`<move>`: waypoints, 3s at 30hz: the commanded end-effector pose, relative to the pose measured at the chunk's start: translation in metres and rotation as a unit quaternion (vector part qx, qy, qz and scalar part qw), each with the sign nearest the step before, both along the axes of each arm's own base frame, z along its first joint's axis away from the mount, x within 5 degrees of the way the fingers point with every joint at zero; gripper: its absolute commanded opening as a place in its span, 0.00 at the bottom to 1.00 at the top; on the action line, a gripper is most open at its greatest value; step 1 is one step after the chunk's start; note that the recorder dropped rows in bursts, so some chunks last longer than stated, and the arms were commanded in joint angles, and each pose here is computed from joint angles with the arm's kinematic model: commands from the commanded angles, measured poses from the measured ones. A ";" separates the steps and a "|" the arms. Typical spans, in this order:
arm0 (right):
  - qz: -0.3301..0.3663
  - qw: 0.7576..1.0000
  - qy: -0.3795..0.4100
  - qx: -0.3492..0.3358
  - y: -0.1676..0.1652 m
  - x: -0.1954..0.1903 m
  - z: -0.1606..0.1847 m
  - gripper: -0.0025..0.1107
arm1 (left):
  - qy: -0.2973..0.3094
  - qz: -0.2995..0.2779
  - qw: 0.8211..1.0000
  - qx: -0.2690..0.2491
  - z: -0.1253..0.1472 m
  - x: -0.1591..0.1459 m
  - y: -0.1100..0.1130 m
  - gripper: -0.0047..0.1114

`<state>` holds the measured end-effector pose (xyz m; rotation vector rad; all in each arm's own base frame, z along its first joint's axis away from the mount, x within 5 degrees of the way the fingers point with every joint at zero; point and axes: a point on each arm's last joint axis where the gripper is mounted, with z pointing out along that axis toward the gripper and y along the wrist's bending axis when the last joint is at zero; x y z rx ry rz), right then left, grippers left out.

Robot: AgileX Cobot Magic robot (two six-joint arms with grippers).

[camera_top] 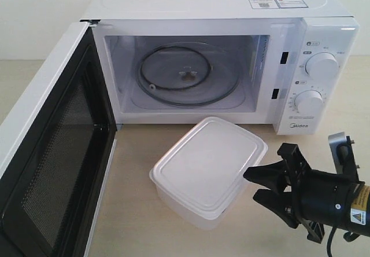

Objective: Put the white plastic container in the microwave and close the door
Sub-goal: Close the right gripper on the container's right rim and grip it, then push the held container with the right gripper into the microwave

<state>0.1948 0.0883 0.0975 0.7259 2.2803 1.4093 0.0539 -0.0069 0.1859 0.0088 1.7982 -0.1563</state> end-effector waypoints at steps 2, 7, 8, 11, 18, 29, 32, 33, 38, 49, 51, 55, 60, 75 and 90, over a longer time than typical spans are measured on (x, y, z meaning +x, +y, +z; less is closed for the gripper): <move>0.000 1.000 -0.011 0.002 0.001 0.003 0.002 0.45 | -0.001 0.001 1.000 0.001 -0.001 0.000 0.000 0.08; 0.033 0.999 -0.013 0.006 0.007 0.014 0.006 0.45 | -0.001 0.001 1.000 0.001 -0.001 0.000 0.000 0.08; 0.034 0.999 -0.009 0.005 0.007 0.014 0.005 0.45 | -0.001 0.001 1.000 0.001 -0.001 0.000 0.000 0.08; 0.026 1.000 -0.007 0.002 0.006 0.015 0.005 0.45 | -0.001 0.001 1.000 0.001 -0.001 0.000 0.000 0.08; 0.003 1.000 0.014 -0.016 0.002 0.016 0.000 0.42 | -0.001 0.001 1.000 0.001 -0.001 0.000 0.000 0.08; 0.047 0.999 0.007 -0.020 0.026 0.018 0.003 0.37 | -0.001 0.001 1.000 0.001 -0.001 0.000 0.000 0.08; 0.043 0.999 0.003 -0.021 0.038 0.023 0.006 0.37 | -0.001 0.001 1.000 0.001 -0.001 0.000 0.000 0.08; 0.039 0.999 0.006 -0.021 0.038 0.024 0.006 0.37 | -0.001 0.001 1.000 0.001 -0.001 0.000 0.000 0.08; 0.026 0.999 0.011 -0.018 0.037 0.025 0.006 0.25 | -0.001 0.001 1.000 0.001 -0.001 0.000 0.000 0.08; 0.024 0.999 0.005 -0.021 0.037 0.026 0.006 0.02 | -0.001 0.001 1.000 0.001 -0.001 0.000 0.000 0.08; 0.023 1.000 0.002 -0.015 0.037 0.026 0.007 0.02 | -0.001 0.001 1.000 0.001 -0.001 0.000 0.000 0.08; 0.020 1.000 -0.022 0.007 0.039 0.028 0.012 0.02 | -0.001 0.001 1.000 0.001 -0.001 0.000 0.000 0.08; 0.010 0.999 -0.029 0.018 0.039 0.030 0.014 0.02 | -0.001 0.001 1.000 0.001 -0.001 0.000 0.000 0.08; -0.064 0.989 -0.107 0.077 0.071 0.026 0.031 0.02 | -0.001 0.001 1.000 0.001 -0.001 0.000 0.000 0.08; -0.131 0.978 -0.131 0.095 0.075 0.045 0.051 0.02 | -0.001 0.001 1.000 0.001 -0.001 0.000 0.000 0.08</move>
